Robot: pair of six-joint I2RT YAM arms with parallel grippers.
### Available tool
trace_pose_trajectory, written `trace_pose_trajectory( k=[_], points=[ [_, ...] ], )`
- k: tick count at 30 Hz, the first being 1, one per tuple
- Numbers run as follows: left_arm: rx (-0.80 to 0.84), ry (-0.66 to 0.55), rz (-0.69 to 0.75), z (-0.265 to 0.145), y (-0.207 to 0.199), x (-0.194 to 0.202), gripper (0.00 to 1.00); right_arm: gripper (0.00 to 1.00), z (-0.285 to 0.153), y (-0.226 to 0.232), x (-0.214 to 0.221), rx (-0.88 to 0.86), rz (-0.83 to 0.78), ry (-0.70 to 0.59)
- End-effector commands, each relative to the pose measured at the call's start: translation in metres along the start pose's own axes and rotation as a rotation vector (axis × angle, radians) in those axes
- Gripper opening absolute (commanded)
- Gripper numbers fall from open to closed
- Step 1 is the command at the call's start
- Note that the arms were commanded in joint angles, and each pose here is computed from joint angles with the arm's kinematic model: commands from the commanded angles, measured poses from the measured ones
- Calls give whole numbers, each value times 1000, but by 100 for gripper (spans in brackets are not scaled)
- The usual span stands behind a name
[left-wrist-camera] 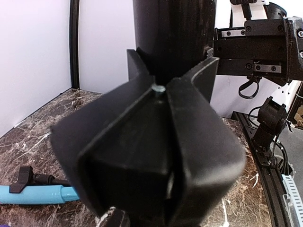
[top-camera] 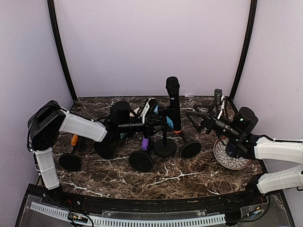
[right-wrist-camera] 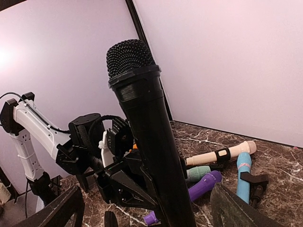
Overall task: Remove the microphone from the stand
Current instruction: Place the microphone stand with the microphone at the center of the board.
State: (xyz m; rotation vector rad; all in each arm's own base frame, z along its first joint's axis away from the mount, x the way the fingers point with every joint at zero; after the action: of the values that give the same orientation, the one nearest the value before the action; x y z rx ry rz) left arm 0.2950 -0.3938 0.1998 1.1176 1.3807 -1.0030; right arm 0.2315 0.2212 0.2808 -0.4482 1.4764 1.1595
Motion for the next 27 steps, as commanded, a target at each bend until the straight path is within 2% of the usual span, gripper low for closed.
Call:
trace_pose_trajectory(
  k=[1,13,15,16,18,19,20,22,27],
  points=[
    [-12,-186,147,0,1,-45,0,94,3,-1,-12,9,-15,-52],
    [-33,-132,200,4,2,-6,0,95,17,0,-26,-4,-30,-83],
    [-36,-121,199,2,2,-4,11,95,20,-1,-29,-3,-31,-84],
    [-37,-101,188,2,2,0,23,95,23,-1,-30,1,-30,-80],
    [-49,-75,172,0,3,1,41,95,28,-1,-38,6,-31,-81],
    [-54,-72,172,-3,2,-2,46,96,30,-1,-40,14,-27,-72],
    [-55,-50,163,-3,2,1,56,96,33,0,-43,11,-32,-74],
    [-68,-27,156,-8,2,2,69,97,36,2,-47,6,-37,-59],
    [-111,1,136,-25,-1,1,90,98,44,12,-49,-13,-86,-17]
  ],
)
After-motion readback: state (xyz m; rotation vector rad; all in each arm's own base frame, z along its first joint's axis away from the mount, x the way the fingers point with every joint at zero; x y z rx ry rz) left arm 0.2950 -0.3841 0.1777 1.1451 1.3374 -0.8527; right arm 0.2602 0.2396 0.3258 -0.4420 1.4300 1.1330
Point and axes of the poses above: each gripper's point midway between its finger pads, its own z axis out along the fingers, its own y axis along the line the jaws close on, x = y × z, the point moved 5 cm from there along -z, back along the fingers, and after that the axes turned 7 degrees about z, right-handed, at the moved point
